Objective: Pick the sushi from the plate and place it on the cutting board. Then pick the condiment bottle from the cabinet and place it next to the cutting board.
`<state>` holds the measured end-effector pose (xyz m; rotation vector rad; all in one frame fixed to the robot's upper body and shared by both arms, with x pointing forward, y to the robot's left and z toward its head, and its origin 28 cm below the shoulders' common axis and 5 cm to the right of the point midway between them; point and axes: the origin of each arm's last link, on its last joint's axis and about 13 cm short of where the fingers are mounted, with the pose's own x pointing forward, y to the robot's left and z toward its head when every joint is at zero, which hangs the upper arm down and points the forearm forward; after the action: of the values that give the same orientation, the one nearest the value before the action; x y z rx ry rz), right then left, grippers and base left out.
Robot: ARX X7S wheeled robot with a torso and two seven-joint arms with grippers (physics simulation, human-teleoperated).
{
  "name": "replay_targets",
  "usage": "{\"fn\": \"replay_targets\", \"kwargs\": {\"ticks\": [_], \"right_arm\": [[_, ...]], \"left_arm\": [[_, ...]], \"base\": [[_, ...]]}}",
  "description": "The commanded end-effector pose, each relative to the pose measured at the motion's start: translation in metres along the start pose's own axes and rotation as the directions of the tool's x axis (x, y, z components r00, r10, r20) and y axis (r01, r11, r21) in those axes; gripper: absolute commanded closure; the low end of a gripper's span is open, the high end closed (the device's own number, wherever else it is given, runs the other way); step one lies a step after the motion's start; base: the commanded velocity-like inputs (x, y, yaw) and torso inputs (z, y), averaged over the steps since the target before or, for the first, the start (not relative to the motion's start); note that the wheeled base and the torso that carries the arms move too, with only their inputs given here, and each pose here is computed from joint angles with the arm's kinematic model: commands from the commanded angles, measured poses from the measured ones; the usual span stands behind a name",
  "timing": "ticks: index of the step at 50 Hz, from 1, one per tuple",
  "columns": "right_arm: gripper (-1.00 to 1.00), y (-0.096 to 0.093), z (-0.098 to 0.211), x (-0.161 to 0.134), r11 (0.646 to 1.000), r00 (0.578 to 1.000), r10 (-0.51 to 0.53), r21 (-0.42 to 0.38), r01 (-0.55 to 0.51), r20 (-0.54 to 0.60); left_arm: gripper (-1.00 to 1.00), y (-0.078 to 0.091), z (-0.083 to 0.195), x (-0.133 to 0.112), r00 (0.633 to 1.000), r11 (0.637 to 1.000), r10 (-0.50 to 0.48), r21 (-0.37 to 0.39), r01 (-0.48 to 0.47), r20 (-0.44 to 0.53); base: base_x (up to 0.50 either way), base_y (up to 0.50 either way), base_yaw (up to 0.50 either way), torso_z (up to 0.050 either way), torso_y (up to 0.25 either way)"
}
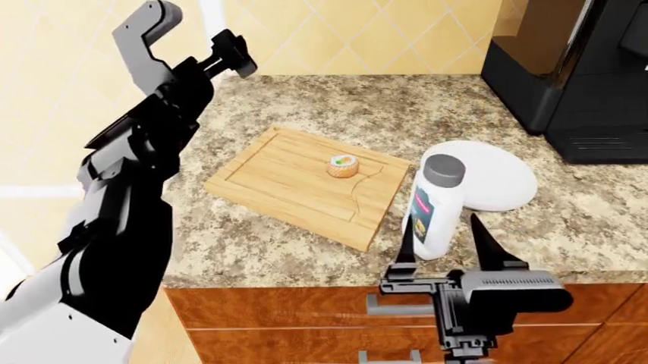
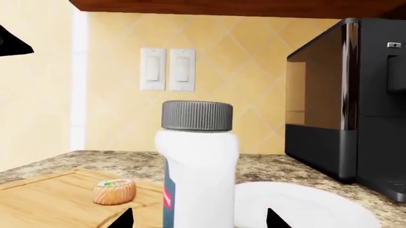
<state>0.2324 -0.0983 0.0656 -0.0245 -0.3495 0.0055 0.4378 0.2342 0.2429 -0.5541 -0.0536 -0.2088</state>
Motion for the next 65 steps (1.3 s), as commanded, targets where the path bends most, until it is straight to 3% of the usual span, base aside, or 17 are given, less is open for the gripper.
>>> {"fn": "replay_targets", "kwargs": {"ticks": [1, 8, 15, 21, 30, 36, 40, 45, 47, 49, 53, 57, 65], "right_arm": [[-1.00, 0.000, 0.022, -0.007, 1.000, 0.999, 0.005, 0.002, -0.006, 0.051], [-1.00, -0.003, 0.038, -0.017, 1.000, 0.995, -0.009, 0.017, 0.007, 0.095], [-1.00, -0.003, 0.058, -0.024, 0.999, 0.989, -0.002, 0.042, -0.004, 0.147], [-1.00, -0.003, 0.088, -0.030, 0.997, 0.973, 0.017, 0.065, -0.033, 0.229], [-1.00, -0.004, 0.118, -0.033, 0.994, 0.952, 0.031, 0.087, -0.061, 0.306], [-1.00, -0.004, 0.127, -0.031, 0.993, 0.941, 0.029, 0.099, -0.066, 0.338], [-1.00, -0.005, 0.136, -0.027, 0.991, 0.927, 0.014, 0.116, -0.062, 0.376], [-1.00, -0.009, 0.149, -0.019, 0.990, 0.911, 0.013, 0.121, -0.069, 0.411], [-1.00, -0.010, 0.150, -0.019, 0.991, 0.917, 0.024, 0.113, -0.074, 0.397], [-1.00, -0.011, 0.152, -0.021, 0.991, 0.918, 0.031, 0.110, -0.081, 0.395], [-1.00, -0.017, 0.160, -0.031, 0.989, 0.915, 0.013, 0.129, -0.071, 0.403], [-1.00, -0.018, 0.171, -0.041, 0.990, 0.909, 0.004, 0.126, -0.063, 0.418], [-1.00, -0.021, 0.184, -0.053, 0.990, 0.890, 0.007, 0.122, -0.070, 0.455]], "left_arm": [[-1.00, -0.021, 0.034, 0.005, 0.989, 0.994, -0.103, 0.029, 0.101, 0.104], [-1.00, -0.036, 0.040, -0.033, 0.979, 0.987, -0.132, 0.115, 0.115, 0.153], [-1.00, -0.043, 0.032, -0.073, 0.980, 0.972, -0.148, 0.202, 0.119, 0.135], [-1.00, -0.048, 0.020, -0.120, 0.979, 0.963, -0.171, 0.227, 0.143, 0.108], [-1.00, -0.054, 0.000, -0.183, 0.960, 0.915, -0.259, 0.346, 0.208, 0.108], [-1.00, -0.046, -0.016, -0.221, 0.941, 0.925, -0.296, 0.294, 0.241, 0.161], [-1.00, -0.042, -0.019, -0.232, 0.931, 0.933, -0.311, 0.251, 0.260, 0.193], [-1.00, -0.035, -0.019, -0.236, 0.912, 0.956, -0.288, 0.132, 0.260, 0.290], [-1.00, -0.035, -0.018, -0.239, 0.901, 0.957, -0.288, 0.127, 0.260, 0.324], [-1.00, -0.036, -0.017, -0.244, 0.880, 0.956, -0.293, 0.127, 0.264, 0.374], [-1.00, -0.040, -0.019, -0.256, 0.844, 0.950, -0.300, 0.221, 0.220, 0.446], [-1.00, -0.043, -0.023, -0.262, 0.836, 0.948, -0.283, 0.268, 0.170, 0.471], [-1.00, -0.047, -0.013, -0.275, 0.804, 0.953, -0.284, 0.249, 0.175, 0.522]], "base": [[0.00, 0.00, 0.00, 0.000, 0.000], [0.00, 0.00, 0.00, 0.000, 0.000], [0.00, 0.00, 0.00, 0.000, 0.000], [0.00, 0.00, 0.00, 0.000, 0.000], [0.00, 0.00, 0.00, 0.000, 0.000], [0.00, 0.00, 0.00, 0.000, 0.000], [0.00, 0.00, 0.00, 0.000, 0.000], [0.00, 0.00, 0.00, 0.000, 0.000], [0.00, 0.00, 0.00, 0.000, 0.000], [0.00, 0.00, 0.00, 0.000, 0.000], [0.00, 0.00, 0.00, 0.000, 0.000], [0.00, 0.00, 0.00, 0.000, 0.000], [0.00, 0.00, 0.00, 0.000, 0.000]]}}
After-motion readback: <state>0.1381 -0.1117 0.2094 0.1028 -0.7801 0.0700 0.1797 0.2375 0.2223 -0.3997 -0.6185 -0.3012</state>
